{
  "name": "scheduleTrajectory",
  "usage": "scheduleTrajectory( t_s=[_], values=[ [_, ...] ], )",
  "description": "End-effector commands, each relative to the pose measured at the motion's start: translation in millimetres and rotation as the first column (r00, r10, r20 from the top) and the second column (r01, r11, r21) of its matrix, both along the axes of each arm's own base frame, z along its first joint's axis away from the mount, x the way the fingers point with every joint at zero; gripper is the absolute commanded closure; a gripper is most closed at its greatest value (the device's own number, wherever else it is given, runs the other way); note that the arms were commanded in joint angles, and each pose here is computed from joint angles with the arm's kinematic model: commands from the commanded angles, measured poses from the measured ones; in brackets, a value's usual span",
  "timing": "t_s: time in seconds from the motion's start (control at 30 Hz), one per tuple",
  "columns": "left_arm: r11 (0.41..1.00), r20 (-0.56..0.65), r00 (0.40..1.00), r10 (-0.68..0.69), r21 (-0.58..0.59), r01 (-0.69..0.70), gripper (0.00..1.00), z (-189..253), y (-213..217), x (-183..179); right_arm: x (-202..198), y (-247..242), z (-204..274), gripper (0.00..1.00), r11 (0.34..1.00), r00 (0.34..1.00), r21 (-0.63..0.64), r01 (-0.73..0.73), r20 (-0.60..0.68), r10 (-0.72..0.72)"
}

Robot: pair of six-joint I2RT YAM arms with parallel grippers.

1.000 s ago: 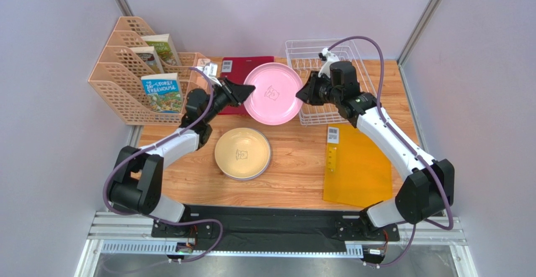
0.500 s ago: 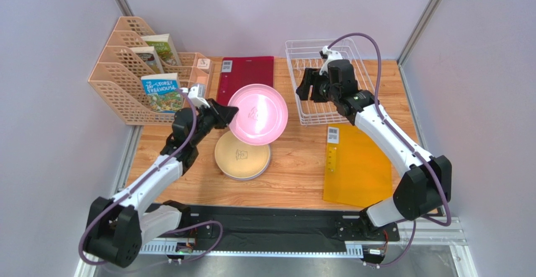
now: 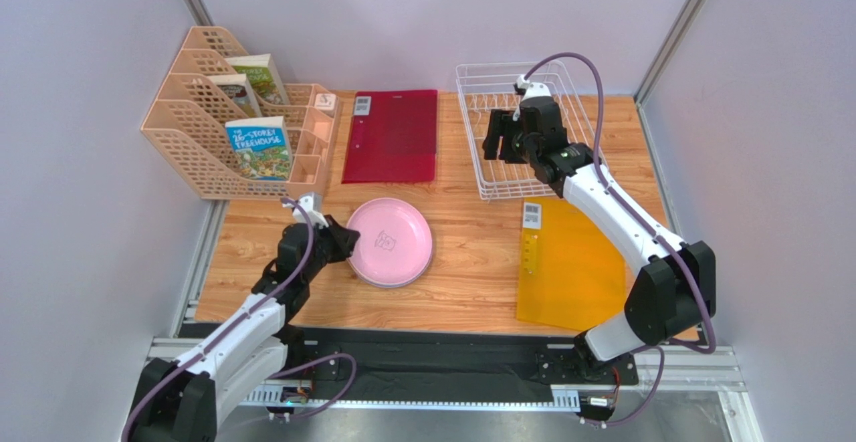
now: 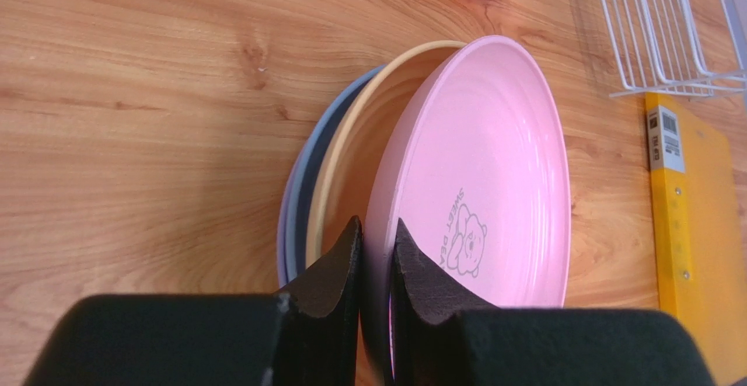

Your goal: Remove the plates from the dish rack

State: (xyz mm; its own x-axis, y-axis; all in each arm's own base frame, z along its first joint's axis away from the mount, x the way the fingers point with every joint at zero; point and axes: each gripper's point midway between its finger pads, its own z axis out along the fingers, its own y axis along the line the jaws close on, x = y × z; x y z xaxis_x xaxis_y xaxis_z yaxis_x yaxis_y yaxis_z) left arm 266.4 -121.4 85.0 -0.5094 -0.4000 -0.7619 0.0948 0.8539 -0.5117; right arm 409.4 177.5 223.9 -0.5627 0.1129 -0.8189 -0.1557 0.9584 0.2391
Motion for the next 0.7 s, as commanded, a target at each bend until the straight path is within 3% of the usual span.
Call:
scheduleTrajectory(
  t_s=[0.0,0.13,0.3,0.33,0.57,0.67],
  values=[
    [0.998,0.105,0.993,0.057,0.022,-0.059,0.87,18.6,11.6,8.1,4.3,-0.3,28.3,0.29,1.0,0.995,0.029,0.004,0.098,-0.007],
    [0.996,0.103,0.992,0.07,0.05,-0.075,0.85,17.3,16.6,8.0,3.9,2.0,29.0,0.29,0.999,0.995,0.039,-0.005,0.097,0.001],
    [0.996,0.095,0.993,0.069,0.057,-0.075,0.69,15.0,17.8,5.6,2.6,1.6,30.7,0.28,0.999,0.995,0.043,-0.005,0.104,0.0],
    [0.996,0.098,0.993,0.068,0.055,-0.074,0.6,16.2,17.5,5.7,2.3,0.7,31.3,0.28,0.999,0.994,0.04,-0.003,0.106,-0.001],
    [0.995,0.129,0.99,0.056,0.07,-0.065,0.52,36.1,18.7,4.3,3.3,-8.0,32.3,0.28,1.0,0.991,0.013,0.027,0.133,-0.028],
    [0.994,0.163,0.985,0.052,0.087,-0.067,0.44,55.2,21.4,4.0,4.9,-14.7,32.6,0.27,0.999,0.987,-0.009,0.052,0.155,-0.05]
  ],
)
